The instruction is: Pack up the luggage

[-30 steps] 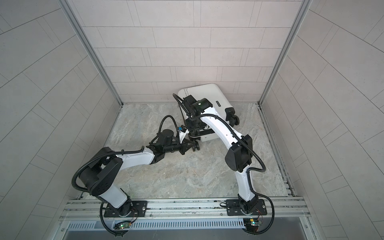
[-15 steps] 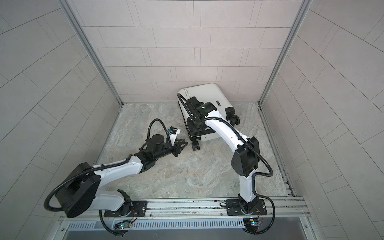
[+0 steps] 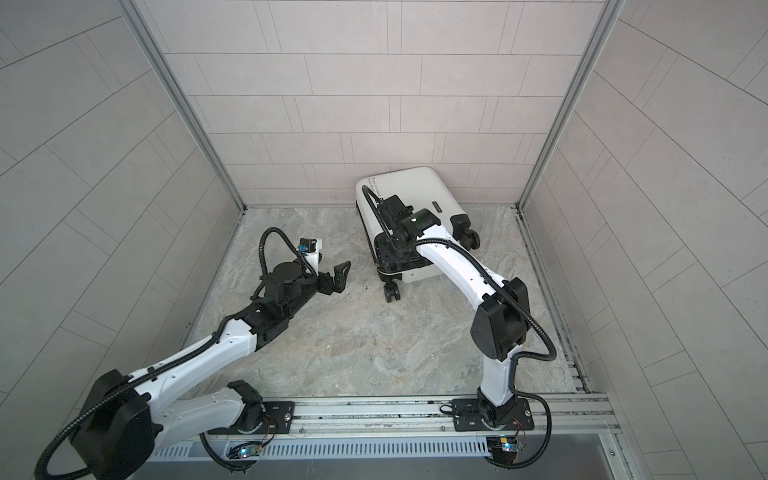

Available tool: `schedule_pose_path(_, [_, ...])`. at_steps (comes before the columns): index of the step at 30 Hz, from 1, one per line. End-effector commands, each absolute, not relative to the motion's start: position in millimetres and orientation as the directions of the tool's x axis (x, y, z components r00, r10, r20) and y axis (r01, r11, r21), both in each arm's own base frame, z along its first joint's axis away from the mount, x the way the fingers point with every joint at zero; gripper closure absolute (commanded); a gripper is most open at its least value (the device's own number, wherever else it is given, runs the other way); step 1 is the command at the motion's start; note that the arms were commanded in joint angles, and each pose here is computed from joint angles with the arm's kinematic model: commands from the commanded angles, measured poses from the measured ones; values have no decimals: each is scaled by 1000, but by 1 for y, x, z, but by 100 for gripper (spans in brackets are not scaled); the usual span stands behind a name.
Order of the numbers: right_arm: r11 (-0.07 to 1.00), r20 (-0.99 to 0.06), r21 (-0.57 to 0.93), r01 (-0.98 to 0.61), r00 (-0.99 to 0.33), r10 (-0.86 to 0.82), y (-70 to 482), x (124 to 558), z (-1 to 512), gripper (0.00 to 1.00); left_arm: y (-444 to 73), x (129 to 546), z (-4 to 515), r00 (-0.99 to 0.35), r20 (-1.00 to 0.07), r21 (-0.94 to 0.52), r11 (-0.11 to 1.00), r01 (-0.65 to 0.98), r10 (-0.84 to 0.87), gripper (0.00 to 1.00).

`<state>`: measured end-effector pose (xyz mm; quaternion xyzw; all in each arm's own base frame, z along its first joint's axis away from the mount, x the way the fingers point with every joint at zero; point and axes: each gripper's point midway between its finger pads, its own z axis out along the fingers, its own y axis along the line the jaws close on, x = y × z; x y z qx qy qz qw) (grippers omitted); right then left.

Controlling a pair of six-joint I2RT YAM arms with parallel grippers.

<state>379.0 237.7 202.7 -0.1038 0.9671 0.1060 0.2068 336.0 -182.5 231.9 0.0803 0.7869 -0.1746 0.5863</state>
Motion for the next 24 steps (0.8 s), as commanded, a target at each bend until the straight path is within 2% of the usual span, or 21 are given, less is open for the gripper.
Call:
schedule_pose_path(1, [959,-441,155,-238,-885,-148,234,377,209,25,-162,346,265,-220,-970,-148,964,221,-99,0])
schedule_pose_path(4, [957,-436,156,-242,-887,-153,236,376,206,25,-171,350,260,-267,-963,-115,960,256,-44,0])
schedule_pose_path(7, [956,-429,153,-249,-889,-163,238,374,202,28,-194,350,242,-339,-941,-121,925,359,8,2])
schedule_pose_path(11, [958,-428,152,-245,-890,-160,237,373,202,42,-227,345,210,-422,-904,-165,851,498,71,20])
schedule_pose_path(17, [957,-428,153,-246,-889,-160,236,372,205,63,-265,341,170,-474,-873,-246,737,629,113,32])
schedule_pose_path(24, [960,-423,146,-240,-892,-159,234,370,206,71,-284,346,146,-467,-874,-263,682,683,131,35])
